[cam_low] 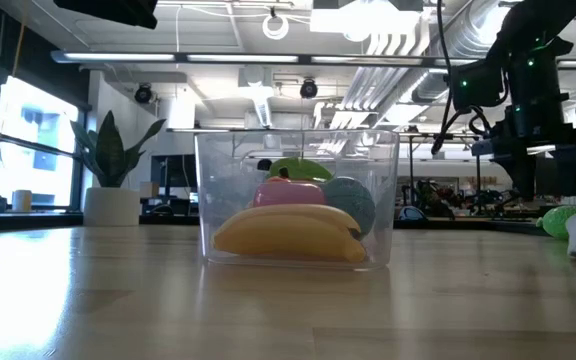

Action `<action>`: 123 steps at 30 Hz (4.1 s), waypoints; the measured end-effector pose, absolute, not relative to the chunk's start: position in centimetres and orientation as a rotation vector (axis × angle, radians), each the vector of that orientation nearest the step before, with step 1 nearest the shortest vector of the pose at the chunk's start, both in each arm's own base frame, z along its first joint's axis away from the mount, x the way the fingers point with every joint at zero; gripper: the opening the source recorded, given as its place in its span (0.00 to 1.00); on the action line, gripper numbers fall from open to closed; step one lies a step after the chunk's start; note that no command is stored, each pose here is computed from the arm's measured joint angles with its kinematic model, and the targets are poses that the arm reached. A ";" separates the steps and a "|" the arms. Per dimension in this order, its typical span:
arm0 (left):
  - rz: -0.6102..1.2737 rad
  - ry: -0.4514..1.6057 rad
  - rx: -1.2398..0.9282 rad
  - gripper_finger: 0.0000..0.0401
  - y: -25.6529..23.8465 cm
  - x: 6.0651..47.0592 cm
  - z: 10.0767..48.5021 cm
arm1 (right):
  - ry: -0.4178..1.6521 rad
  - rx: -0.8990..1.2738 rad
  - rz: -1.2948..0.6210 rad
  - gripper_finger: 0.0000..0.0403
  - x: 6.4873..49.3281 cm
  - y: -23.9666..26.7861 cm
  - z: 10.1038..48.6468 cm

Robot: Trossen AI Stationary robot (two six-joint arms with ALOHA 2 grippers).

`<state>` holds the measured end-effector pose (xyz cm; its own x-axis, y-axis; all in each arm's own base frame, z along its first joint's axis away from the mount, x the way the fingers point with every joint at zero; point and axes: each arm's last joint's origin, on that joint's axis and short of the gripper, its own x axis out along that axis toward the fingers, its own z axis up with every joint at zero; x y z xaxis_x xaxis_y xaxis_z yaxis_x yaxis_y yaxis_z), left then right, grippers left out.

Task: Pick and placing Produce into tupperware
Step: Put the melon into the transparent bin

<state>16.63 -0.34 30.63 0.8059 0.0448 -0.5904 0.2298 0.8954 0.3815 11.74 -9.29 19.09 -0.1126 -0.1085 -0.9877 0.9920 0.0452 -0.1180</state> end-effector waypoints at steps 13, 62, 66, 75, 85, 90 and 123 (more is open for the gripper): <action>-0.103 0.630 0.458 0.28 -0.3 16.6 30.6 | 1.173 1.205 -1.383 0.71 11.1 -10.0 19.0; -0.102 0.630 0.458 0.28 -0.3 16.6 30.7 | 1.390 1.028 -1.192 0.71 9.6 -11.3 21.8; -0.103 0.631 0.458 0.28 -0.3 16.6 30.6 | 1.393 1.028 -1.173 0.71 9.6 -11.6 21.5; -0.102 0.631 0.458 0.28 -0.3 16.6 30.6 | 1.526 0.960 -1.069 0.71 10.0 -12.7 20.2; -0.103 0.631 0.458 0.28 -0.3 16.6 30.6 | 1.628 0.931 -0.980 0.71 11.0 -13.9 18.3; -0.103 0.631 0.458 0.28 -0.3 16.6 30.6 | 1.679 0.956 -0.946 0.71 11.2 -14.0 17.6; -0.103 0.631 0.458 0.28 -0.3 16.6 30.6 | 1.854 1.076 -0.827 0.71 12.5 -15.2 13.2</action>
<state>16.63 -0.34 30.64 0.8060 0.0449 -0.5902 0.2295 0.8954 0.3816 12.50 -15.23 13.23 -0.2997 0.3604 -0.8833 0.8980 0.4192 -0.1336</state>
